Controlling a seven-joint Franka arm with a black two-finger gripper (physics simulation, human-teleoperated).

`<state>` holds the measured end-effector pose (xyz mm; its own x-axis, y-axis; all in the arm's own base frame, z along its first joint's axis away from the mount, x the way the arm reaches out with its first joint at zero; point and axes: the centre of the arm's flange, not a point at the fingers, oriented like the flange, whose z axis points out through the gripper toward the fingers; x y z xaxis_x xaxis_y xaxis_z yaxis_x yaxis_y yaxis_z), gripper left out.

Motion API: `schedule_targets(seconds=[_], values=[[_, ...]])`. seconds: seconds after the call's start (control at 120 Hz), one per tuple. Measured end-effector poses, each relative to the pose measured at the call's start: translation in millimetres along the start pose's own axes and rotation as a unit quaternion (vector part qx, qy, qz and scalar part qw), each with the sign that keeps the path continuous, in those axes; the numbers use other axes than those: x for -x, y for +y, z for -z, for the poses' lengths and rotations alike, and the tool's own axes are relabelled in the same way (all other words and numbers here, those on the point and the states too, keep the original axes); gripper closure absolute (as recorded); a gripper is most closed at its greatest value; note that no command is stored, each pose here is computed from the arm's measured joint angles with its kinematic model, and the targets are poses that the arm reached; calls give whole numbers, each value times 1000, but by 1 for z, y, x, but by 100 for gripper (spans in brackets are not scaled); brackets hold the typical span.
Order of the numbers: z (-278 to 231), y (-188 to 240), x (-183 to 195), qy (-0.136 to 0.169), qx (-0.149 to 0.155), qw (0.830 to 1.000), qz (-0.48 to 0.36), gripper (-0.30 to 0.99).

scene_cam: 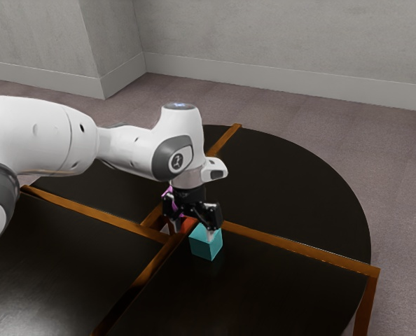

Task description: Pick up the blue block with one arm, and put the blue block on the pink block with one arm

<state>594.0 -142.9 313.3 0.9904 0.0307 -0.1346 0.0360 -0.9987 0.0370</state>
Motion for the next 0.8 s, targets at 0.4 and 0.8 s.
schedule_targets(seconds=[0.4,0.8], values=[[-40,7,-25,0,-26,1000,15,0],[-58,12,-32,2,-34,999,21,15]])
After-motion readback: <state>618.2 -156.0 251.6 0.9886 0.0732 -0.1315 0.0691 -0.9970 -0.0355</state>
